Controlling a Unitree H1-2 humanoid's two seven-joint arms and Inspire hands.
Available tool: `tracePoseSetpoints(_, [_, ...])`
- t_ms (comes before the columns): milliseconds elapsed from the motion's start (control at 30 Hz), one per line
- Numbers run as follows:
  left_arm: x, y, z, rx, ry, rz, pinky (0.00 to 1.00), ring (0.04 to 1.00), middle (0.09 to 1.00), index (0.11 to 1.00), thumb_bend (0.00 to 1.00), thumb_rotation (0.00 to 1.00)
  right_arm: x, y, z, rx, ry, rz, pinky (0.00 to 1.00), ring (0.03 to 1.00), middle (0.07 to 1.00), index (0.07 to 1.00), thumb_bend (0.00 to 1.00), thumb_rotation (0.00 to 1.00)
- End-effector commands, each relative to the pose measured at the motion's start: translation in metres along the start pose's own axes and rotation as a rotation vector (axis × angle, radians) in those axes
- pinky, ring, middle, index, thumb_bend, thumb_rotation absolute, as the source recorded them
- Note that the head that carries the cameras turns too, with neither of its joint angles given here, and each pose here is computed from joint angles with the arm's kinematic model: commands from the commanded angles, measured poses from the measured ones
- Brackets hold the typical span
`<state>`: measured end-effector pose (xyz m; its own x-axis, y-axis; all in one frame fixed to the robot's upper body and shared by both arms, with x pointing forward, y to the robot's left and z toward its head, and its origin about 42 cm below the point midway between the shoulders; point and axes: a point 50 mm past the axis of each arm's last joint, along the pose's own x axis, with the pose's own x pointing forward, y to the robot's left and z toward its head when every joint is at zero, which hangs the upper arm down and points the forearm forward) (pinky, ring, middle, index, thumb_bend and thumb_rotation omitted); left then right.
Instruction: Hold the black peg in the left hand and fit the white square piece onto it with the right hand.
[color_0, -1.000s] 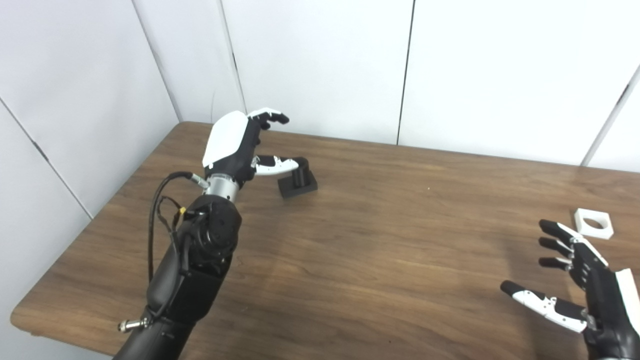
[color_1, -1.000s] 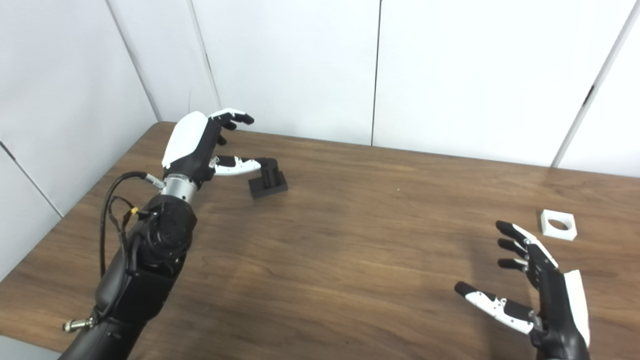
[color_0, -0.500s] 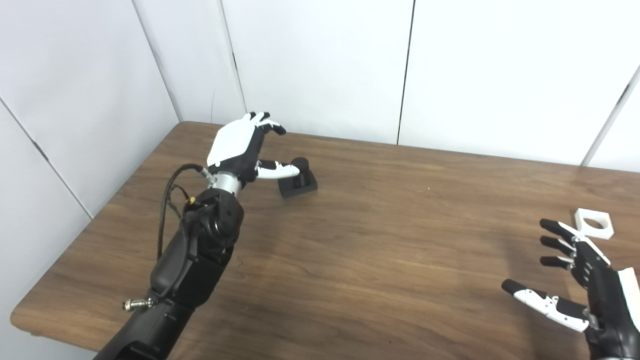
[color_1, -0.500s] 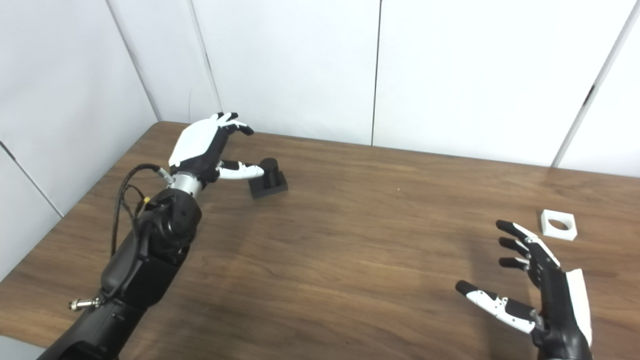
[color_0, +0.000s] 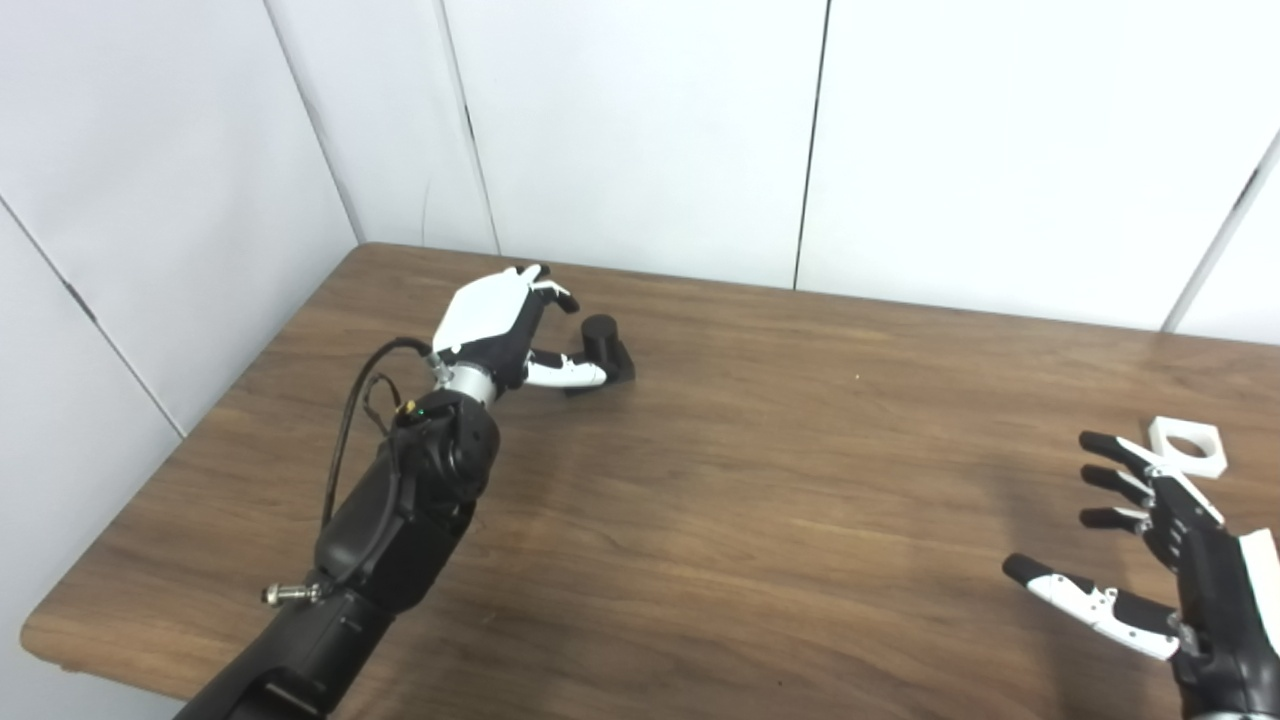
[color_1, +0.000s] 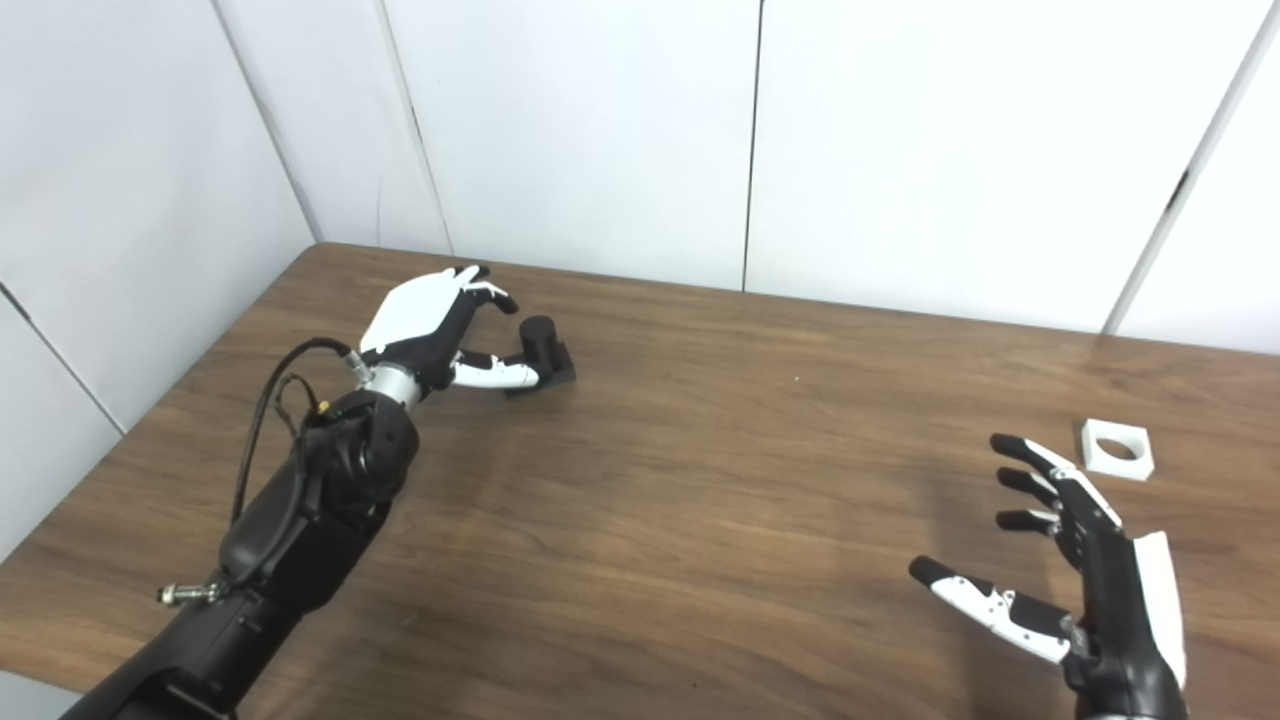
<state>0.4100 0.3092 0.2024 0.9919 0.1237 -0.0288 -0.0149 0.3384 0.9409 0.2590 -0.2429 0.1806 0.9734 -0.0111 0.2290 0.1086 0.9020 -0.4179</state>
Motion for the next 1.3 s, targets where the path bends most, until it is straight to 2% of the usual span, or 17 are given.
tracePoseSetpoints(0, [0.013,0.028,0.006,0.048,-0.029,0.091,1.0,1.0,0.983,0.735,0.93,0.47,0.004,-0.003,0.017,-0.001,-0.059,-0.016,0.64,0.783,0.854,0.781,0.76,0.0])
tracePoseSetpoints(233, [0.018,0.02,0.006,0.09,-0.019,0.076,1.0,1.0,0.99,0.736,0.93,0.49,0.005,-0.005,0.02,-0.002,-0.047,-0.017,0.63,0.777,0.859,0.781,0.77,0.0])
tracePoseSetpoints(567, [0.03,0.005,-0.002,0.065,0.017,0.047,1.0,1.0,0.988,0.729,0.92,0.49,0.004,-0.003,0.02,-0.001,-0.053,-0.015,0.62,0.765,0.859,0.783,0.77,0.0])
tracePoseSetpoints(833, [0.035,-0.007,-0.006,0.055,0.01,0.014,1.0,1.0,0.959,0.704,0.85,0.39,0.0,-0.004,0.017,-0.008,-0.056,-0.016,0.63,0.767,0.851,0.78,0.78,0.0])
tracePoseSetpoints(1000, [0.036,-0.013,-0.009,0.036,-0.006,0.021,1.0,1.0,0.94,0.657,0.79,0.36,-0.003,-0.002,0.016,0.002,-0.049,-0.017,0.64,0.779,0.86,0.785,0.77,0.0])
tracePoseSetpoints(1267, [0.039,-0.02,-0.013,-0.004,-0.006,0.013,1.0,0.999,0.923,0.615,0.76,0.33,-0.003,-0.001,0.013,0.004,-0.049,-0.023,0.63,0.772,0.859,0.782,0.77,0.0])
